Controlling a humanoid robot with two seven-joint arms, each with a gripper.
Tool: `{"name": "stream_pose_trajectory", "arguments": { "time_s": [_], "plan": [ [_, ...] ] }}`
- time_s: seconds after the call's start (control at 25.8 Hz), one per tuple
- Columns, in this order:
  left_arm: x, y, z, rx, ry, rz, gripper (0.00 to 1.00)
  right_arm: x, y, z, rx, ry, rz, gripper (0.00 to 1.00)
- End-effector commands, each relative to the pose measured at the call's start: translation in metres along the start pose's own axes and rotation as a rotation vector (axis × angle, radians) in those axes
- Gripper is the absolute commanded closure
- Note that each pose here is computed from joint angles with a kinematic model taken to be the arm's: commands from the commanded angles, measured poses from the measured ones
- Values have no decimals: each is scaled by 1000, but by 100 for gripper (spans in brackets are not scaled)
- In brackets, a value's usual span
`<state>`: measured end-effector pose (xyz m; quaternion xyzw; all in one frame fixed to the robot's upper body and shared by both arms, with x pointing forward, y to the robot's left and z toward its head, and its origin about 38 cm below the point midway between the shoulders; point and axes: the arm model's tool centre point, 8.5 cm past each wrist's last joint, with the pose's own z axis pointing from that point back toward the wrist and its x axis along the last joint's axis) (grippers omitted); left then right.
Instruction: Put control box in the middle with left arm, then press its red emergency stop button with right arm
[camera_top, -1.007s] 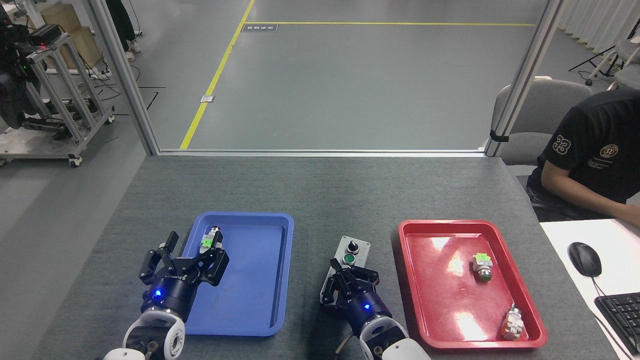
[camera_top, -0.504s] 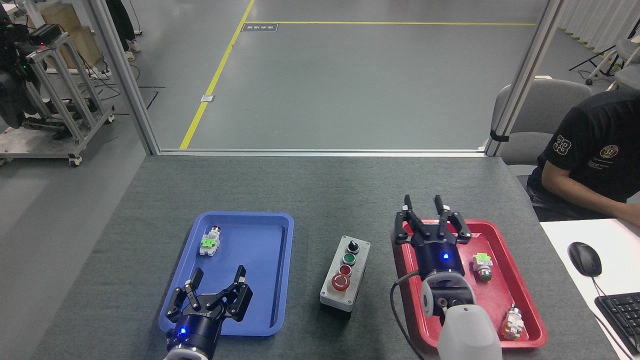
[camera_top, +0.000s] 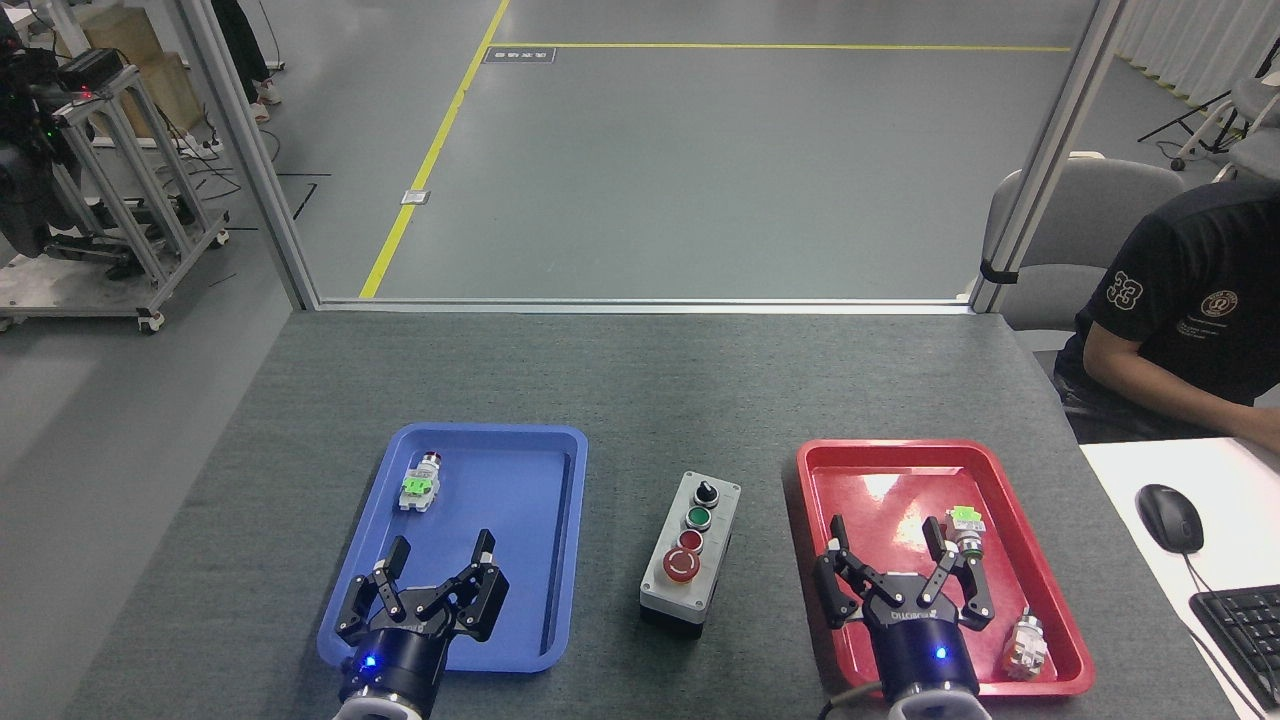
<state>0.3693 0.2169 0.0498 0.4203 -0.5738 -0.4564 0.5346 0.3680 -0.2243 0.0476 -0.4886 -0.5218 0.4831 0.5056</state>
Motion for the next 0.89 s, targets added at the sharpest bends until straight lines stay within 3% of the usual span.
{"name": "stream_pose_trajectory", "arguments": {
  "time_s": [0.0, 0.85],
  "plan": [
    [0, 0, 0, 0, 0, 1, 1, 7, 3, 22, -4, 47, -30, 0],
    [-1, 0, 0, 0, 0, -1, 1, -2, 1, 13, -1, 79, -10, 0]
  ]
}}
